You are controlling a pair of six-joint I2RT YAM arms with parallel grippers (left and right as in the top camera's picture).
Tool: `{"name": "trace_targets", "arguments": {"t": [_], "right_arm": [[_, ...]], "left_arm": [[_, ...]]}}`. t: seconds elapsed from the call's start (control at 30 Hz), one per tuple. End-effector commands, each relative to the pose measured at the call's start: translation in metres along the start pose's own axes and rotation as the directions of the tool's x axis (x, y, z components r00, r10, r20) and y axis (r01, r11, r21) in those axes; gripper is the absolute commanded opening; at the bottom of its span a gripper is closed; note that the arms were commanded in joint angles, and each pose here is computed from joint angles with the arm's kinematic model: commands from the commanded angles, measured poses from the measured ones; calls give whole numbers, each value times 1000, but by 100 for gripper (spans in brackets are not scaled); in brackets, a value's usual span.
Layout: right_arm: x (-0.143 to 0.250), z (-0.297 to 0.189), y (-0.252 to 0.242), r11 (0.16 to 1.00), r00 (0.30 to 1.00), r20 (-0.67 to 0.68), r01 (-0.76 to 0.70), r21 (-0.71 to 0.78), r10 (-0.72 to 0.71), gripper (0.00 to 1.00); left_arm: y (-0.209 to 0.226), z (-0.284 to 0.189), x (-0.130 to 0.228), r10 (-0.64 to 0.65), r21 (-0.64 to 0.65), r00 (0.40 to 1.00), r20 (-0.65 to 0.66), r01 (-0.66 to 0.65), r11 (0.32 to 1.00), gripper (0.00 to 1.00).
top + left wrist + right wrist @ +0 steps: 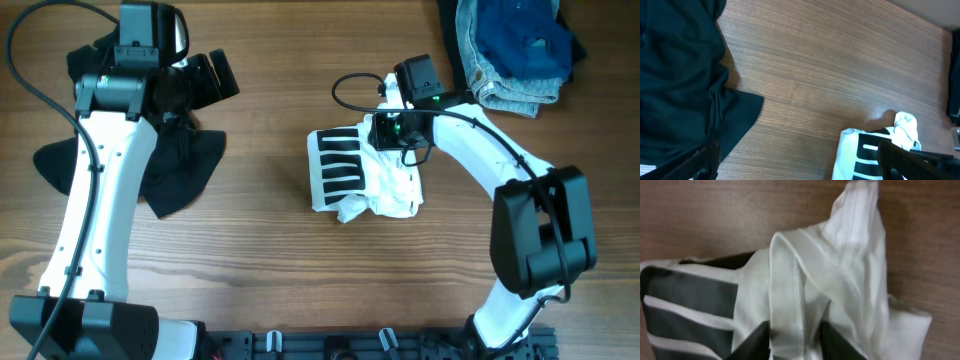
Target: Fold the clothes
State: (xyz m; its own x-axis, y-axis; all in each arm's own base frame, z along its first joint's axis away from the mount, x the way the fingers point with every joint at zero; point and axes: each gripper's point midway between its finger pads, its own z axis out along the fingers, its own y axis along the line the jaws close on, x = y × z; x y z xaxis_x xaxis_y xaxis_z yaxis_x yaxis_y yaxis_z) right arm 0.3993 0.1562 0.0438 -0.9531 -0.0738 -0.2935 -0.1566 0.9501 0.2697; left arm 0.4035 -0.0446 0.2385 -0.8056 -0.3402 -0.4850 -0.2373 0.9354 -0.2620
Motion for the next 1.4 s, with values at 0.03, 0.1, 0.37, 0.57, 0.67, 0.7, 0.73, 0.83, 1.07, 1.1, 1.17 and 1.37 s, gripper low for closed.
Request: {"name": "trace_targets", "arguments": {"t": [0.03, 0.1, 0.37, 0.57, 0.67, 0.7, 0.73, 0.83, 1.07, 1.1, 1.17, 1.37], "right_arm": [[-7, 4, -11, 997, 999, 30, -30, 70, 28, 19], [-7, 3, -18, 993, 999, 36, -43, 109, 39, 12], [-10, -24, -32, 988, 996, 61, -74, 135, 66, 4], [-5, -30, -45, 999, 999, 10, -43, -16, 43, 4], [-4, -37, -28, 982, 999, 15, 43, -186, -41, 4], [-4, -39, -23, 971, 998, 23, 64, -229, -61, 4], [-4, -43, -18, 954, 996, 36, 93, -285, -87, 4], [-2, -47, -32, 957, 998, 26, 63, -282, -58, 4], [20, -54, -113, 946, 945, -67, -323, -37, 320, 4], [22, -55, -115, 944, 942, -72, -330, -32, 327, 4], [24, -55, -114, 947, 945, -82, -320, -37, 316, 21], [37, -58, -97, 933, 929, -151, -352, -80, 338, 79]], "left_arm": [[5, 2, -1, 13, -22, 1000, 2, -12, 1000, 100], [5, 2, -1, 13, -22, 1000, 2, -12, 1000, 100], [6, 2, 0, 13, -27, 1000, 0, -13, 1000, 100], [6, 2, 0, 13, -27, 1000, 0, -13, 1000, 100], [6, 2, 0, 14, -27, 1000, 0, -14, 1000, 100], [6, 2, 0, 17, -27, 1000, 0, -17, 999, 100], [6, 2, 0, 34, -27, 999, -1, -34, 999, 100], [7, 2, -1, 39, -34, 999, 1, -39, 999, 100], [7, 2, 0, 39, -35, 999, -2, -39, 999, 100], [7, 2, 0, 39, -35, 999, -2, -39, 999, 100], [7, 2, 0, 39, -35, 999, -1, -39, 999, 100], [9, 2, -1, 39, -43, 999, 2, -39, 998, 100]]}}
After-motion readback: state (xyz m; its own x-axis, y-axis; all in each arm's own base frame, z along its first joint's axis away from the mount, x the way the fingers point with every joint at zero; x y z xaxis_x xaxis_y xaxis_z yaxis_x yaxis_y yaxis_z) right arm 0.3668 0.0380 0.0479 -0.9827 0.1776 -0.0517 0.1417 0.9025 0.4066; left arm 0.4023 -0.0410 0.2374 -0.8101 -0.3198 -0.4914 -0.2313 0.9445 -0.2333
